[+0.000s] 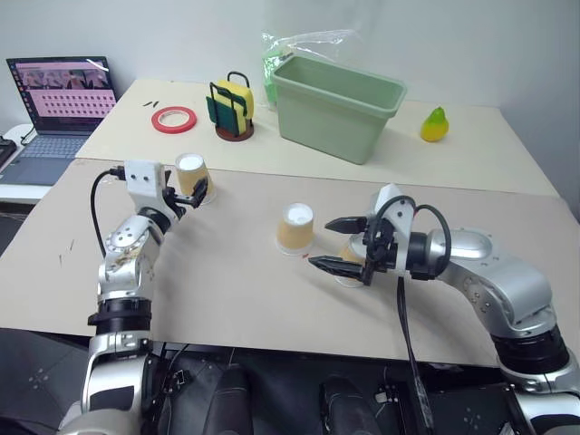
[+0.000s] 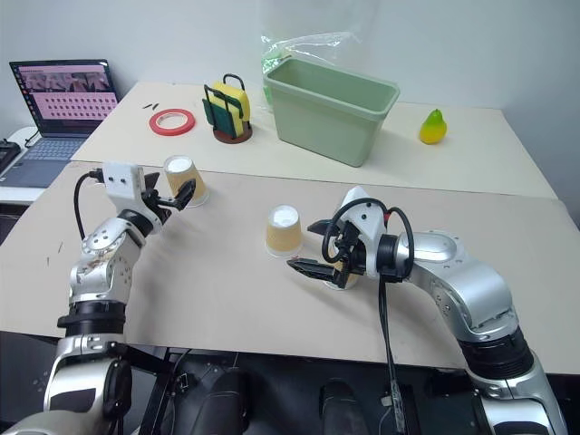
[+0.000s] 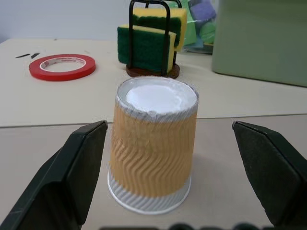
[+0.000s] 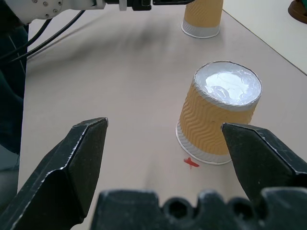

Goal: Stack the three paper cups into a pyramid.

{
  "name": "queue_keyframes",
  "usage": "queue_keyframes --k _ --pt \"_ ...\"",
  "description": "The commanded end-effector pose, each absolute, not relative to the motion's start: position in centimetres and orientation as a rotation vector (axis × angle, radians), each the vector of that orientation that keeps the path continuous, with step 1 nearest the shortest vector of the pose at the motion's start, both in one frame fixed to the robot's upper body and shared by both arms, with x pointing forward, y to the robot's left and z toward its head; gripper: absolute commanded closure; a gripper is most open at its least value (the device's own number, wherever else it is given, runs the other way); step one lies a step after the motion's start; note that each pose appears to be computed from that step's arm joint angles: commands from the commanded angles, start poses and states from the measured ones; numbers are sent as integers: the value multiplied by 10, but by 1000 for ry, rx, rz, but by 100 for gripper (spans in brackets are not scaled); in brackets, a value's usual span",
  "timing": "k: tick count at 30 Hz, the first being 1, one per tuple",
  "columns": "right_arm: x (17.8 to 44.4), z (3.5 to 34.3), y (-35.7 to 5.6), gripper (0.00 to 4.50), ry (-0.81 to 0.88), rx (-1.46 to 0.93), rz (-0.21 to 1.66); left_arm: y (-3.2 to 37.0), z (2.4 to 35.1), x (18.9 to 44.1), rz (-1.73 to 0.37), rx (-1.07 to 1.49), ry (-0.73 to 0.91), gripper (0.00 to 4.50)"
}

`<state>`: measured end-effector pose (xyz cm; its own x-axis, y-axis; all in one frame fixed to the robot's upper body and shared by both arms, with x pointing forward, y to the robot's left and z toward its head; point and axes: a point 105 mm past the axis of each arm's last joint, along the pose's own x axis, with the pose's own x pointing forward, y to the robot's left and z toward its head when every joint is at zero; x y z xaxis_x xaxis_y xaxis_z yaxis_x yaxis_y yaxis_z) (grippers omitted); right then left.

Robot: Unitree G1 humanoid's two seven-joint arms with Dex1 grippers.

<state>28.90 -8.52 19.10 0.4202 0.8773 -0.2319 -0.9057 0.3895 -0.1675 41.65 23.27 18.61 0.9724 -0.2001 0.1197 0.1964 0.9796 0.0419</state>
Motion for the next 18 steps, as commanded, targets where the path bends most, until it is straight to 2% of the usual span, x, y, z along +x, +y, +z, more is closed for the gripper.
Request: queue_keyframes --k 1,9,18 --pt "286 206 -88 0 47 -296 1117 228 208 430 -218 92 -174 5" --pt "285 211 -90 0 33 -289 1103 211 209 455 -255 149 -131 5" --pt "284 211 -92 0 37 -285 1086 214 205 461 -243 151 -105 5"
